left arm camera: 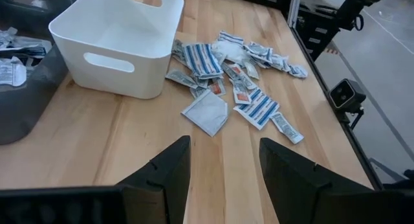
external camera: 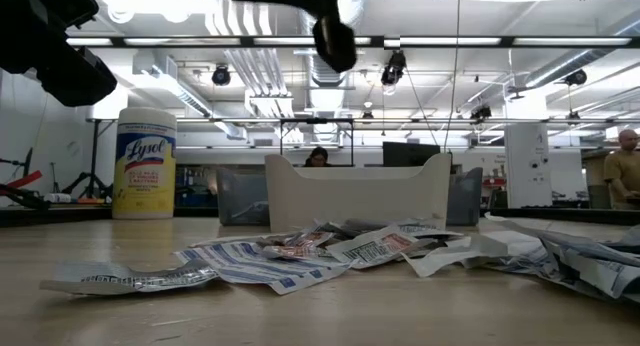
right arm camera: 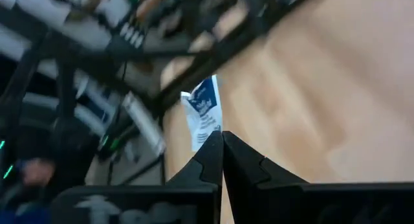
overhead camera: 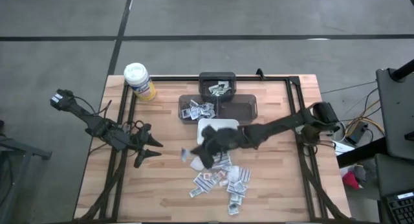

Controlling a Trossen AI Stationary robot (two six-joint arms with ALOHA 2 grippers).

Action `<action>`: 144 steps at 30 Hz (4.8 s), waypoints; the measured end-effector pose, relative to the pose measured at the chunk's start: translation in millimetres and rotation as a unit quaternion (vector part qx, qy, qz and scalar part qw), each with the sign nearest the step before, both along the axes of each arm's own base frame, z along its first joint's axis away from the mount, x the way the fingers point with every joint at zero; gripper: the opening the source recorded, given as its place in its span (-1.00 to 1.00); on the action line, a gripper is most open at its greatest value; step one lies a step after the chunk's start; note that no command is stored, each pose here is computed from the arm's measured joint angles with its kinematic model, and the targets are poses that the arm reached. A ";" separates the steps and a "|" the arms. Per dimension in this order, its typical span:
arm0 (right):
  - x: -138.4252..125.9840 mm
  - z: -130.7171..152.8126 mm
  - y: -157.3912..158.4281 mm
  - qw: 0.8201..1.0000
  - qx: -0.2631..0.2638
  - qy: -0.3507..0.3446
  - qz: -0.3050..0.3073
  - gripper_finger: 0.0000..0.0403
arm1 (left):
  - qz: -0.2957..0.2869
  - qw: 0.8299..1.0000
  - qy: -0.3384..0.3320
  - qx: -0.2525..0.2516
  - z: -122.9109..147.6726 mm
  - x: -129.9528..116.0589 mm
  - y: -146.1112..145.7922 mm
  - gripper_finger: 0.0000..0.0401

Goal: Pick & Place First Aid Supplies
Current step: Put the alcohol pad into the left black bin

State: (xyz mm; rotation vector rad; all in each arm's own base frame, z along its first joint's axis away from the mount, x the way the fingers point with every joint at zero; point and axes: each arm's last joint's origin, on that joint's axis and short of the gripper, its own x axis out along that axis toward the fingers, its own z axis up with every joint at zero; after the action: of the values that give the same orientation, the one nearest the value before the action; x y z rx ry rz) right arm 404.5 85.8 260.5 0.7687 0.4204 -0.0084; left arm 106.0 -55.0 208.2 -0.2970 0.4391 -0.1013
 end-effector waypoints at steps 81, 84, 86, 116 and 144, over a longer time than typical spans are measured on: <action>0.8 -65.0 -211.5 0.928 -0.215 0.280 -0.123 -0.96 | 0.082 0.996 -0.022 0.040 1.0 0.8 5.3 -0.12; 0.8 -65.0 -212.2 0.931 -0.214 0.276 -0.106 -0.95 | 0.094 0.994 -0.026 0.052 0.9 0.8 6.2 -0.12; 0.1 -65.2 -213.9 0.933 -0.209 0.275 -0.101 -0.92 | 0.097 0.993 -0.027 0.068 0.0 0.8 6.7 -0.12; -18.3 17.9 -168.4 0.952 -0.242 0.170 -0.077 -0.38 | -0.008 0.989 -0.131 0.062 -5.5 -25.1 21.0 -0.12; -55.3 28.2 47.4 0.976 -0.059 0.197 0.068 -0.49 | -0.094 0.988 -0.115 0.042 -40.8 -25.8 15.7 -0.12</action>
State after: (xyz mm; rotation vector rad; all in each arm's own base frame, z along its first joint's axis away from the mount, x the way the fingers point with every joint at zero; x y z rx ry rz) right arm 349.2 133.2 288.7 0.6172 0.8434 -0.0578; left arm 80.2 -39.2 167.4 -0.1571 0.2399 -0.2983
